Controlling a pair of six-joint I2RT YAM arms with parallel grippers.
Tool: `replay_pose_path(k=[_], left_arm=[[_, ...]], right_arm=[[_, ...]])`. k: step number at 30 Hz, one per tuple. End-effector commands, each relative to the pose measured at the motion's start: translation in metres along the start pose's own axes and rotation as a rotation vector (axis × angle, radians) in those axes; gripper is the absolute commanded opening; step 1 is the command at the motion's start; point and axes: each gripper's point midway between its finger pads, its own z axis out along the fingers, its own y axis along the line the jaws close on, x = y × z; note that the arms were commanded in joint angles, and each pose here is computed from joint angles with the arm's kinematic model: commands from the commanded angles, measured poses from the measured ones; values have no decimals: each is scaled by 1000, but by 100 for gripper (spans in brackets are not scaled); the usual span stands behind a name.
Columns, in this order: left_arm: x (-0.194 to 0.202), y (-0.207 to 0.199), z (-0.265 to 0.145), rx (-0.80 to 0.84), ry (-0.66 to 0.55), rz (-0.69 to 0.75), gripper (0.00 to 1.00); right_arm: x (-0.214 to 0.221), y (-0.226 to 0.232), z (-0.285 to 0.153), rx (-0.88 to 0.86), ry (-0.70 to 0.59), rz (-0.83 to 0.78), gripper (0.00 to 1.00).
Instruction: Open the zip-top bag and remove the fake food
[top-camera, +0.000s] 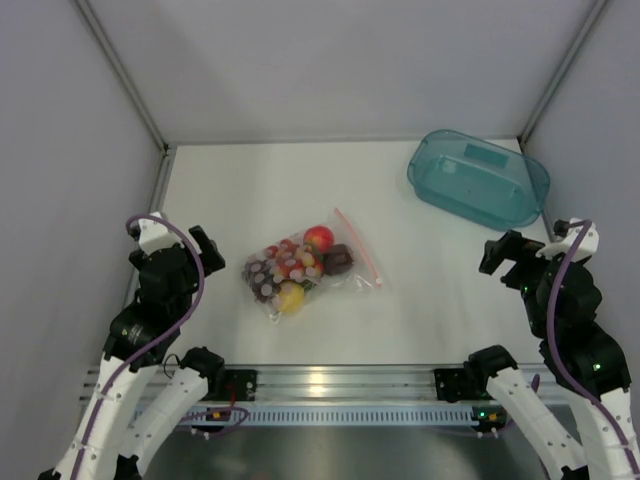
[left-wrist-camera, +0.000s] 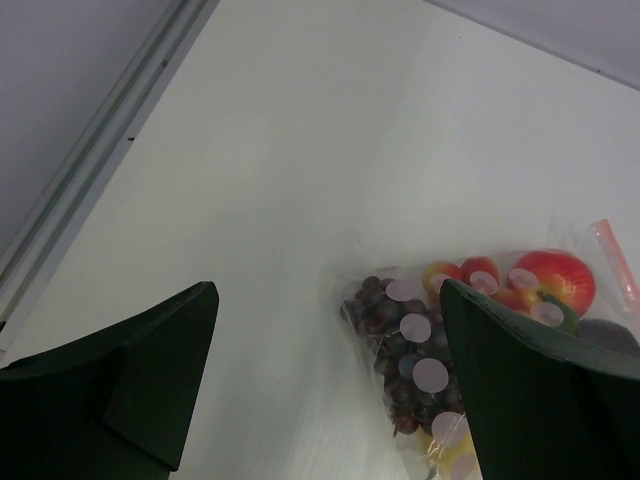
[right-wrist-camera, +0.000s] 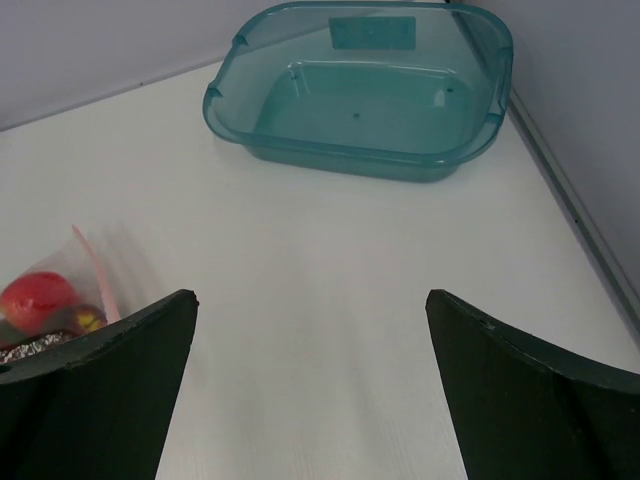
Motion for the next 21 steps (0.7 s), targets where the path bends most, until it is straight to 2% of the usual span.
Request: replay_pose_path(k=[1,5,16,21], left_arm=[[-12,-15,-4,75,-32,-52,99],[-12,-24,3,75,0,-48,99],[6,-108,61,148,284,-28,97],[32,-148,94,79,343,142,97]], right_arm=[[-19,-3,-8,11,-66,45,99],[-13,-4,-5,23,-38,41,99],[16,12,4,-50,81,2,100],[21,15,1,-74,98,12,99]])
